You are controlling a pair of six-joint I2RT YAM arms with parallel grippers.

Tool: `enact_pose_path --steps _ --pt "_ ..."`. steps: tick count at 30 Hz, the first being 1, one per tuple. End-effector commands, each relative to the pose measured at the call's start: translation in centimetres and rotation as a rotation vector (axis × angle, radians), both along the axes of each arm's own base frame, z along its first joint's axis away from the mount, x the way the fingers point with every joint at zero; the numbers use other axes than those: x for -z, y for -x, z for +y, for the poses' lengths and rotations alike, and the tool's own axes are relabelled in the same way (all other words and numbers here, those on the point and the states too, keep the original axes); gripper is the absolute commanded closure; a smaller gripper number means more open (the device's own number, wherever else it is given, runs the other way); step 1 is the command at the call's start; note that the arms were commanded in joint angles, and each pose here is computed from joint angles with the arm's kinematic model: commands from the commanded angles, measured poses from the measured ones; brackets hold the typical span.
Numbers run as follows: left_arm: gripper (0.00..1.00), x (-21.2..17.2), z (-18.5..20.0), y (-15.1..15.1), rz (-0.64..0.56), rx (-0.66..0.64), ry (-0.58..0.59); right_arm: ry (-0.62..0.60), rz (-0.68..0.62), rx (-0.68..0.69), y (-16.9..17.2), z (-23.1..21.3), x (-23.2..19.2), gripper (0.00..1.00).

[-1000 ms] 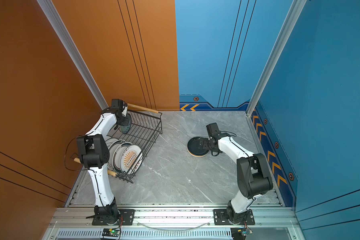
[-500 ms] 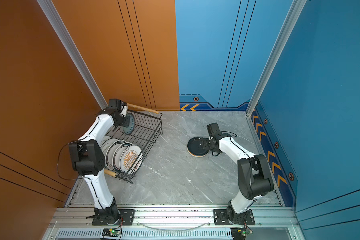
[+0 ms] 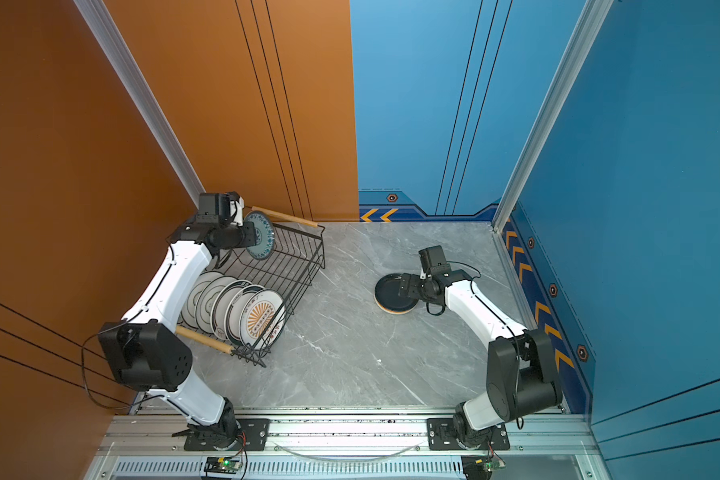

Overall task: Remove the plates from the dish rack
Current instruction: 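Lift the blue-floral plate out of the rack toward the right gripper, then grasp the blue-floral plate rim with the right gripper while the left holds it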

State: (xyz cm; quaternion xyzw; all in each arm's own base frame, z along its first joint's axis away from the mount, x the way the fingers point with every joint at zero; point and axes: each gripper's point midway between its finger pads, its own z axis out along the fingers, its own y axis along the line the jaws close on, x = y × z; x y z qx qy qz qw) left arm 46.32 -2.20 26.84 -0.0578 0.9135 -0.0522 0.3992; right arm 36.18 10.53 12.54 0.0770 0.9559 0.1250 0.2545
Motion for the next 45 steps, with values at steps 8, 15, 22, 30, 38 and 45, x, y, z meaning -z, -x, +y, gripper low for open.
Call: enact_pose_path --steps 8,15,22,30,38,45 --pt "1.00 -4.8 -12.5 7.4 -0.088 0.106 0.405 -0.248 -0.120 0.024 1.9 0.7 -5.4 0.00" --pt "1.00 -3.3 -19.8 11.1 -0.102 0.172 0.524 -0.548 -0.217 -0.086 3.8 4.0 -10.5 0.00" --pt "1.00 -2.0 -25.2 12.5 -0.125 0.230 0.688 -0.715 -0.240 -0.180 6.0 6.6 -13.0 0.00" --pt "1.00 -1.7 -27.0 13.1 -0.126 0.251 0.754 -0.805 -0.239 -0.227 7.0 8.7 -13.3 0.06" --pt "1.00 -0.4 -27.3 13.3 -0.105 0.255 0.788 -0.839 -0.227 -0.237 6.2 9.9 -12.9 0.13" --pt "1.00 0.4 -29.5 13.8 -0.055 0.307 0.876 -0.863 -0.209 -0.230 4.4 11.0 -11.7 0.22"
